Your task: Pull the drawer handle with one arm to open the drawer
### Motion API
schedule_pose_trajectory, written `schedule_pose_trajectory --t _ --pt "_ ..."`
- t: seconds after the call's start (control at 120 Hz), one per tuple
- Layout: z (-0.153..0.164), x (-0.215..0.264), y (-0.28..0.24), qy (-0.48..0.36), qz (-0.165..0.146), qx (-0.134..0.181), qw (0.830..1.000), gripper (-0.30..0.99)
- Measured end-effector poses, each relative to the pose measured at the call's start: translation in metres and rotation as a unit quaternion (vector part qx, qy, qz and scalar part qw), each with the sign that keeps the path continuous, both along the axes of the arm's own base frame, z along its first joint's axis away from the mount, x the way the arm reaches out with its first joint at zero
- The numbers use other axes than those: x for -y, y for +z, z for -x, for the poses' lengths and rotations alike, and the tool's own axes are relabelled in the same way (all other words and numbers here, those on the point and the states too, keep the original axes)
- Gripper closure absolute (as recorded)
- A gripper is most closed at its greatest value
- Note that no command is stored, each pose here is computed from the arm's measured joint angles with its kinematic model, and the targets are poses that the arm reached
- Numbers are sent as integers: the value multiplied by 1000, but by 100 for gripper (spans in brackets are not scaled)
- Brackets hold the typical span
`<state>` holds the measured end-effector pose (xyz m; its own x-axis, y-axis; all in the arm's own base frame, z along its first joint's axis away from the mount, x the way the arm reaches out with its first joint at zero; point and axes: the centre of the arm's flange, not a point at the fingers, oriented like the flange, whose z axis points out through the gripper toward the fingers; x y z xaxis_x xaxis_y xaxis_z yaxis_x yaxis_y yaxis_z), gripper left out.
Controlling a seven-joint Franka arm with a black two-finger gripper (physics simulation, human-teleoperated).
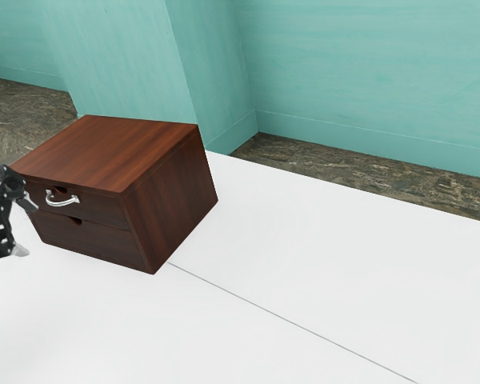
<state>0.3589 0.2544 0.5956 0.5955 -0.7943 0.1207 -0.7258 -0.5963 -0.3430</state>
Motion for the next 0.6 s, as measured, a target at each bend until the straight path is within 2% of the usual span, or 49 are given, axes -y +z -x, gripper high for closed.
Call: schedule_pose_trajectory --t 0.117,0.367,0.6 --pt "-2 -23 -11 -29 -16 8 999 0" --pt "-31 -53 -16 -96 -60 18 993 0" --pt "-63 -87 -37 -129 -61 11 990 0"
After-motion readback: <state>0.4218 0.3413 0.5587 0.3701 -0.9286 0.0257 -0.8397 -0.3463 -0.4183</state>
